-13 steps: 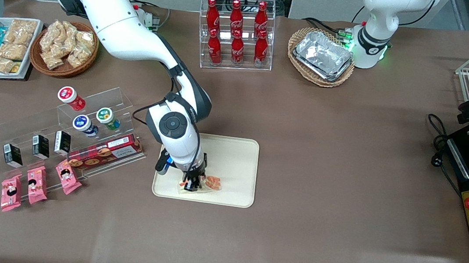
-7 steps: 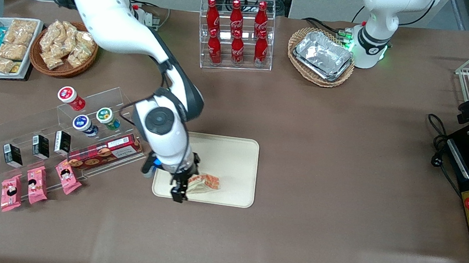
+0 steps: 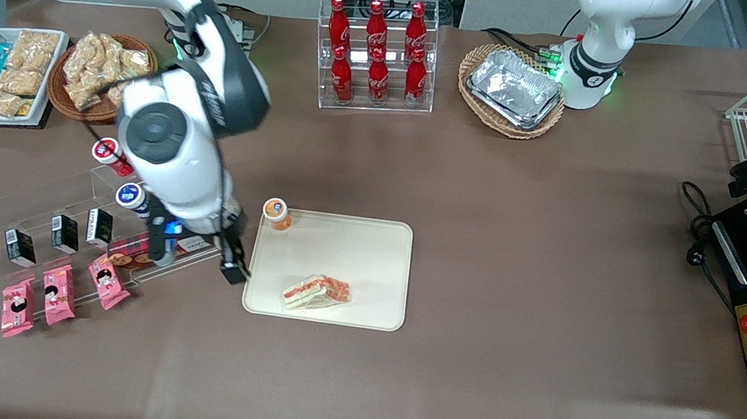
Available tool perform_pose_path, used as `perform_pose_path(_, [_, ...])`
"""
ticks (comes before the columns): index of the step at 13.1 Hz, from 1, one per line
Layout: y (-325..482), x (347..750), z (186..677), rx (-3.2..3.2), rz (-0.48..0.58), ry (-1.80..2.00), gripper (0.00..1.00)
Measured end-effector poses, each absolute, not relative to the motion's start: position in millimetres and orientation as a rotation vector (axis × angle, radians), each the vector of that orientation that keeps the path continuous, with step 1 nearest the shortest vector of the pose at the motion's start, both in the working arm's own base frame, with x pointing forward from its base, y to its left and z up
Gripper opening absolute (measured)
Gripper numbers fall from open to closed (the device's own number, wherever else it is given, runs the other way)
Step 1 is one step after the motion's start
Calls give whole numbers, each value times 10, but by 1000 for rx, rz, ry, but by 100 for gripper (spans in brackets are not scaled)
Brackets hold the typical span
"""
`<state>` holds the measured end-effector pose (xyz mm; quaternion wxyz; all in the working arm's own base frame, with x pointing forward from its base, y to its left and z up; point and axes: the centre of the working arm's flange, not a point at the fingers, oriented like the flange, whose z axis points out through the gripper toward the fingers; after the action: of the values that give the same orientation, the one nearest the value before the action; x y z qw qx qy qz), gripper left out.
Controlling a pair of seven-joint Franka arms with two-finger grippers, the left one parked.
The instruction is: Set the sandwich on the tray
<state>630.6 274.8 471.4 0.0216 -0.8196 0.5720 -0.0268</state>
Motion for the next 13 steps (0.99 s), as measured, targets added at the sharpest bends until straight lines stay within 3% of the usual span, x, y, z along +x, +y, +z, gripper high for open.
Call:
perform_pose_path(5, [1663, 6252, 5088, -2943, 70, 1279, 100])
perform_pose_path(9, [747, 6190, 5229, -3044, 252, 976, 100])
perform_pose_path(13, [27, 6086, 5389, -3084, 296, 690, 100])
